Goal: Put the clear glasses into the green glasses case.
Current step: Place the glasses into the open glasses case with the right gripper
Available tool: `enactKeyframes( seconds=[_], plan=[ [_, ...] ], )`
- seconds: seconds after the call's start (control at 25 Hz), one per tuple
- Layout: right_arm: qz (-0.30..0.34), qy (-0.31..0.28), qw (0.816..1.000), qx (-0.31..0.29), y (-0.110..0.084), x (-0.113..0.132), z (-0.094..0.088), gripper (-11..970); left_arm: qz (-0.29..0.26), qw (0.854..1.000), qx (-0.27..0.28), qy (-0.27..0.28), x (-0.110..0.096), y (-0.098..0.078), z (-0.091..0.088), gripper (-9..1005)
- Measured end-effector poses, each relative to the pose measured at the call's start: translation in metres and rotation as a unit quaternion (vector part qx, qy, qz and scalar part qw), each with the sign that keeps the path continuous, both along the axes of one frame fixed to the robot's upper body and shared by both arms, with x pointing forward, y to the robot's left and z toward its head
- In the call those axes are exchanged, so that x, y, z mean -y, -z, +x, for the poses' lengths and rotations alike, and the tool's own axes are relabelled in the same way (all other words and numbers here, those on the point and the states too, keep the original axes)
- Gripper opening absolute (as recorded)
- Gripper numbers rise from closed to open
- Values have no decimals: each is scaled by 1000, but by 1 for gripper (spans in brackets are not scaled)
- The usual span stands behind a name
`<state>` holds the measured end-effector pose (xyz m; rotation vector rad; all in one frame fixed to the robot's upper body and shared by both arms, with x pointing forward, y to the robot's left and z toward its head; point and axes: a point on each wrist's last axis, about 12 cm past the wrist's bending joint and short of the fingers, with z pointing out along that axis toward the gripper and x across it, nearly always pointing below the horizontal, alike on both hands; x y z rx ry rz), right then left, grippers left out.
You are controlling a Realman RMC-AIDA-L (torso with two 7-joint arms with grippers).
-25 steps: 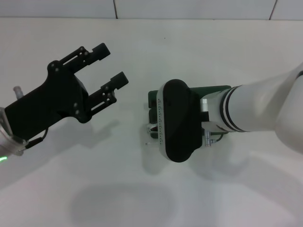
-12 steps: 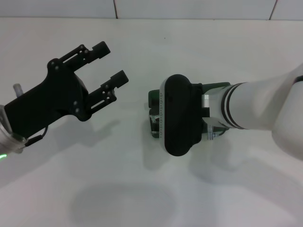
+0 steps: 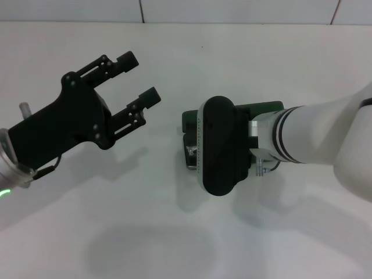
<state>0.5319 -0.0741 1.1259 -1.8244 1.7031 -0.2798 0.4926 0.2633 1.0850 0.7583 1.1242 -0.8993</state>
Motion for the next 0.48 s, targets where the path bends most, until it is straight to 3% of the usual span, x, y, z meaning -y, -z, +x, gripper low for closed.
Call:
enactKeyframes(
  seconds=[0.48],
  plan=[
    [5,17,1000,-8,3,4,0,178,0,1000,-2,5,4,1,-1,649]
  ],
)
